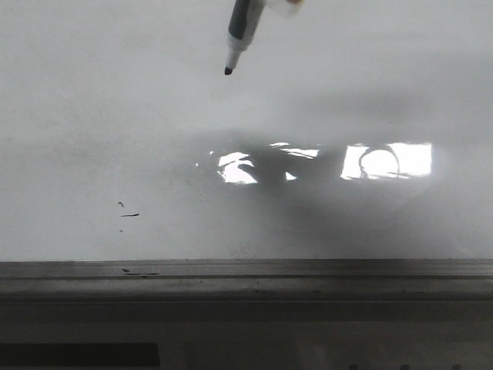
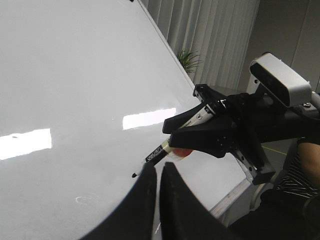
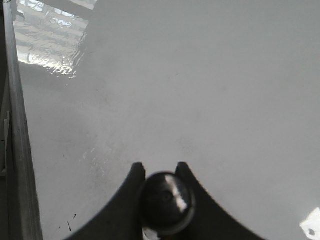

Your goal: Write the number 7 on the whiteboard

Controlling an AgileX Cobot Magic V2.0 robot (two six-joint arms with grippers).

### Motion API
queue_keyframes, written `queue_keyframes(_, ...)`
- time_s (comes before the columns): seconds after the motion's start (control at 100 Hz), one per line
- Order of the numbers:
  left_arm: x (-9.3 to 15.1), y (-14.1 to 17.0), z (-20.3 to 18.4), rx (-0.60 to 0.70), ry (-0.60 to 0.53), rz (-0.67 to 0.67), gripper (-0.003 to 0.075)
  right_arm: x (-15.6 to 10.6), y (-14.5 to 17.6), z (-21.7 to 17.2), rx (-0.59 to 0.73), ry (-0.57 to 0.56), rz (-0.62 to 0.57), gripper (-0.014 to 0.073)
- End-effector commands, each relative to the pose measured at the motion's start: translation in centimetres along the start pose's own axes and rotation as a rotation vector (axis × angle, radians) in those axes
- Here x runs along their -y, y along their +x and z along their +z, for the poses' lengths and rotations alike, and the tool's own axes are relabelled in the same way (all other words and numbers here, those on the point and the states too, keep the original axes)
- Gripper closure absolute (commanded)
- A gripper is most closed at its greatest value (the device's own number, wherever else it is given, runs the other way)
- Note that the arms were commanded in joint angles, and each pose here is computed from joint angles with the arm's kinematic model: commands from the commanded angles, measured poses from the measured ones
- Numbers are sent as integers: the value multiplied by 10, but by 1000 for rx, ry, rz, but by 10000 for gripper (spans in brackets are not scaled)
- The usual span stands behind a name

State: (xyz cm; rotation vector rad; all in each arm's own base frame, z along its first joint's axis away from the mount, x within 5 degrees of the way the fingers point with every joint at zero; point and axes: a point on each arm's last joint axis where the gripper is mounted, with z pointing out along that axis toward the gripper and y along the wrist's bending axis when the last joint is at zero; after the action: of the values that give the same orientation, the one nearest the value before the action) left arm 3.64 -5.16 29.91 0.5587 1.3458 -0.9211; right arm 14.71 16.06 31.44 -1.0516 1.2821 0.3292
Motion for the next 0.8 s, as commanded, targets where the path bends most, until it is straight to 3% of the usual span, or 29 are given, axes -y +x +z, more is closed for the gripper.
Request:
queue_keyframes(0.0,1,-9,1,22,-3,-16,741,6,-14,2,105,23,-4,638)
queue_keyframes(0.51,2,-8,1,17,10,-16,741,14,-4,20,68,40,14,638)
queue_keyframes(0.79,2,-8,1,16,12,-16,741,12,11,25,-52,28,33,638)
